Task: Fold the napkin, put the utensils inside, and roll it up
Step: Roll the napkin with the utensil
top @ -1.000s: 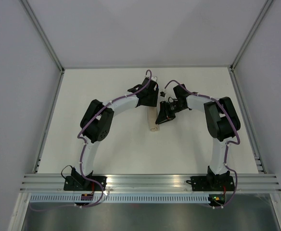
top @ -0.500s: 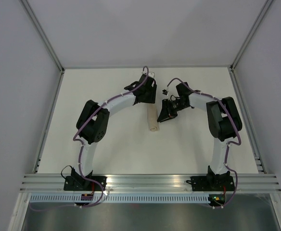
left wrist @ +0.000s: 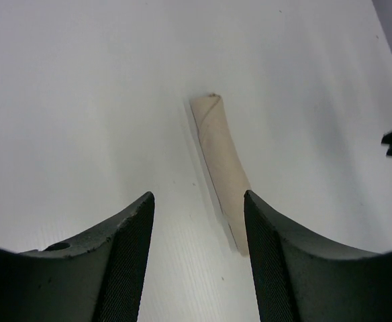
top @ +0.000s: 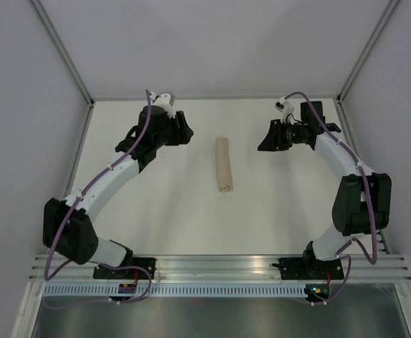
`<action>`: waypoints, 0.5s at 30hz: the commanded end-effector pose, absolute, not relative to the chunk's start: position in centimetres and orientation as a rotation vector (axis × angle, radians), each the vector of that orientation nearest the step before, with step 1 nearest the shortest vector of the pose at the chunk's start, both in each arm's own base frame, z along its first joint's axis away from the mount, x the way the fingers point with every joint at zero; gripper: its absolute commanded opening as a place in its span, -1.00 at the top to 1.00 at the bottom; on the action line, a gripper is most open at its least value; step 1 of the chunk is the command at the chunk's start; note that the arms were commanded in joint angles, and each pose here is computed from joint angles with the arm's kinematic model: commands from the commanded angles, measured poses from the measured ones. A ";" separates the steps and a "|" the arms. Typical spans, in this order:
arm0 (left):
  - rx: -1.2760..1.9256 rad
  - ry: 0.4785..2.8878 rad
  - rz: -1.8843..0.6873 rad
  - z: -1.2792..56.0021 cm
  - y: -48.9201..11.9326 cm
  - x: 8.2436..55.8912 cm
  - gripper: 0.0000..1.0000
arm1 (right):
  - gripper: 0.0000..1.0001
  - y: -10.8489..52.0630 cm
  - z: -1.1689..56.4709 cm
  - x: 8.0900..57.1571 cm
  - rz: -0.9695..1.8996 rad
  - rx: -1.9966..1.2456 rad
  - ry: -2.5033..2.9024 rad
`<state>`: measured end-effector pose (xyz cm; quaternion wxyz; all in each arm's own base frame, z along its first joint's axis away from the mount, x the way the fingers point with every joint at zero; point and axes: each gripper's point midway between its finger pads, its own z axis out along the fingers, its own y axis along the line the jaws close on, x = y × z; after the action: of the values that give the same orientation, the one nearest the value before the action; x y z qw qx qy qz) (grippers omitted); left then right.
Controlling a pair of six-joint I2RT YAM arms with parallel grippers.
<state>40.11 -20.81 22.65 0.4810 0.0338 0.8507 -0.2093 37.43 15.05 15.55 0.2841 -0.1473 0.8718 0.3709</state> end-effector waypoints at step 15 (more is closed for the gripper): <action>0.236 1.984 -0.605 21.8 -17.4 28.5 -0.29 | 0.01 5.6 22.2 34.5 0.438 -0.282 2.114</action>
<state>29.15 -17.83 21.13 0.4873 0.0729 0.8322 -0.2545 34.26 6.57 22.12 0.4494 -0.1237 0.8595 0.2098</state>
